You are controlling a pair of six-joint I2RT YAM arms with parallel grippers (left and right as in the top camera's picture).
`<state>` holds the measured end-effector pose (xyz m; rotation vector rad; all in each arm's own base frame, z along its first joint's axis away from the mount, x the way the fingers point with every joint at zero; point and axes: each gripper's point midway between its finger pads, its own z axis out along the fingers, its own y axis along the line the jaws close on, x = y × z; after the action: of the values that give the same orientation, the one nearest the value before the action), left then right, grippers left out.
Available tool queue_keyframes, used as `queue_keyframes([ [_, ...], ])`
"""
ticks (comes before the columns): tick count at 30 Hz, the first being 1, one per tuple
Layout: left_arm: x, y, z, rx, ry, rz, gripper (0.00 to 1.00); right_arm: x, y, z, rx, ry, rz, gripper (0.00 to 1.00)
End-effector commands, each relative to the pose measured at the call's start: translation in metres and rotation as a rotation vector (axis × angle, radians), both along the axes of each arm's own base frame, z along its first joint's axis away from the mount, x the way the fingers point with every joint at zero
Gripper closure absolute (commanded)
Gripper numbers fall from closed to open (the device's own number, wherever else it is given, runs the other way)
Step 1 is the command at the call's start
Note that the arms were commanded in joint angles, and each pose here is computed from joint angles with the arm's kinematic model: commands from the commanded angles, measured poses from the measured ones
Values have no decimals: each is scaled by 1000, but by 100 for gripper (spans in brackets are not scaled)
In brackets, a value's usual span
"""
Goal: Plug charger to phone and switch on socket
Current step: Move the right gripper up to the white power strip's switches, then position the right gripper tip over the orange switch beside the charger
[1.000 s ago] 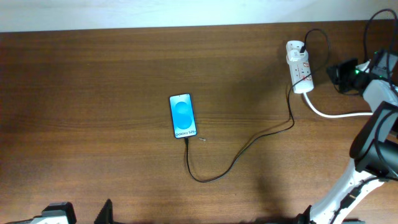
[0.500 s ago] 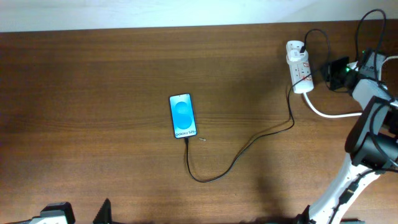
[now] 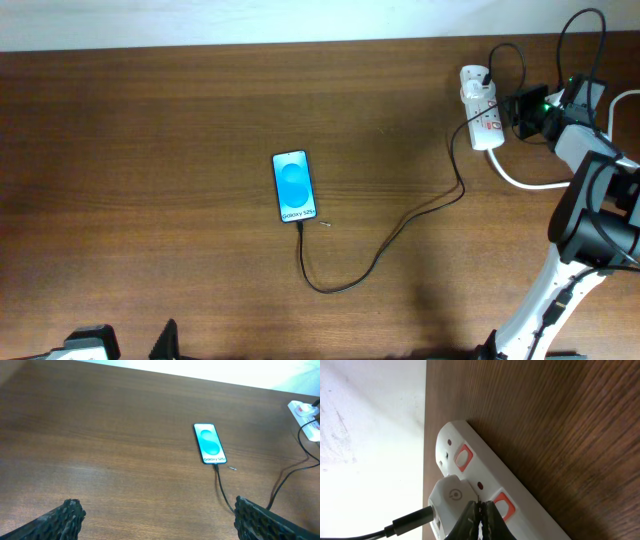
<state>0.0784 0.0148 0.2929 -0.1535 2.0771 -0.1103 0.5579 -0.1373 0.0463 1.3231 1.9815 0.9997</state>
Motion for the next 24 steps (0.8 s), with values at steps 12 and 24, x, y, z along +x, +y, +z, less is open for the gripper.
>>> queue_keyframes([
  [12,0,2,1,-5,-11,10,1,4,31,-14,0,58,31,96],
  [24,0,2,1,-5,-12,10,1,5,26,-16,-20,61,9,96],
])
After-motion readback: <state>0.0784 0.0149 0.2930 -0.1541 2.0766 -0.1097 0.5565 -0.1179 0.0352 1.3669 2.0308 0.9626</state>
